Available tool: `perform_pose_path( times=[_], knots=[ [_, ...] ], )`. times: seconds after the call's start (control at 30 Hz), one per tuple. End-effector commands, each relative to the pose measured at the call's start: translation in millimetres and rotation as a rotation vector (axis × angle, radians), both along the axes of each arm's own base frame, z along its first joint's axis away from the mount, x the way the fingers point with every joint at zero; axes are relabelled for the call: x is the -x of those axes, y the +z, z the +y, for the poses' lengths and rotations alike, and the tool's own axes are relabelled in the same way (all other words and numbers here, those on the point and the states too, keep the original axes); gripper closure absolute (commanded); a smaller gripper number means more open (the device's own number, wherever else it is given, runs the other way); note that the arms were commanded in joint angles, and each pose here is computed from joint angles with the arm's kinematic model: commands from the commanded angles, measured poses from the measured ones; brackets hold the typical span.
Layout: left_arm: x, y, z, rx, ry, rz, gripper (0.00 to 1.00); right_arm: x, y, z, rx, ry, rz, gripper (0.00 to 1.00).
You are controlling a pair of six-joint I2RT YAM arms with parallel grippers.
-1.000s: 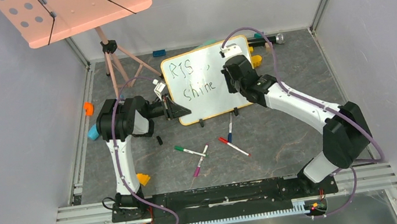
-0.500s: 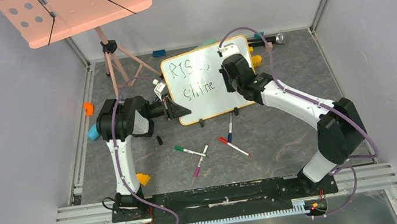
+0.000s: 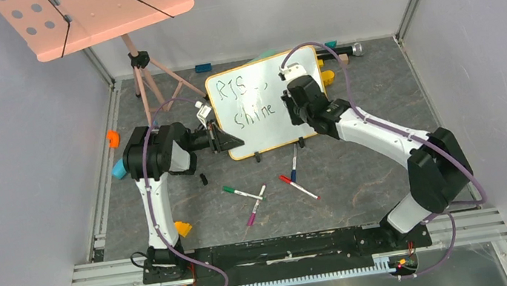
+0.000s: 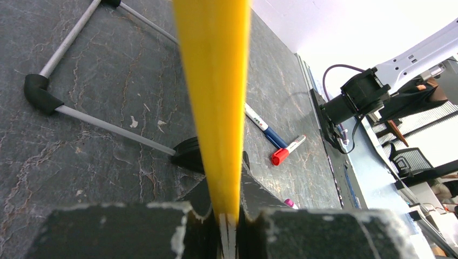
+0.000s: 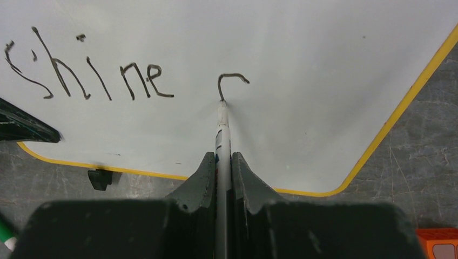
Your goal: Write a sentence on the whiteboard
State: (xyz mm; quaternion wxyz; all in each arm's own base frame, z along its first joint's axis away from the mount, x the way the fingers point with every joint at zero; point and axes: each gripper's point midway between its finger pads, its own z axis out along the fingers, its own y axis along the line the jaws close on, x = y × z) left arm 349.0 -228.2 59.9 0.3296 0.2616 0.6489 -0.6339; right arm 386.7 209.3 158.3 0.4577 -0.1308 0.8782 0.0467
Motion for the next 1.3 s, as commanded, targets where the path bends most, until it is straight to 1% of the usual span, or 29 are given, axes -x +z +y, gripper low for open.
perform_pose_path(
  times=[0.0, 0.17, 0.33, 0.63, 0.93, 1.27],
  knots=[
    [26, -13, -3, -0.011, -0.115, -0.064, 0.98, 4, 5, -8, -0.004, -0.012, -0.023, 1.00],
    [26, -13, -3, -0.011, -0.115, -0.063, 0.98, 2, 6, -21, 0.032, -0.071, -0.032, 1.00],
    [26, -13, -3, -0.011, -0.115, -0.063, 0.98, -7, 17, -22, 0.036, -0.099, -0.060, 1.00],
    [26, -13, -3, -0.011, -0.114, -0.061, 0.98, -22, 28, -15, 0.031, -0.101, -0.082, 1.00],
    [26, -13, -3, -0.011, -0.115, -0.062, 0.98, -24, 33, 2, -0.022, -0.036, -0.078, 1.00],
    [26, -13, -3, -0.011, -0.114, -0.062, 0.98, -17, 50, -12, -0.032, -0.073, -0.119, 1.00]
  ],
)
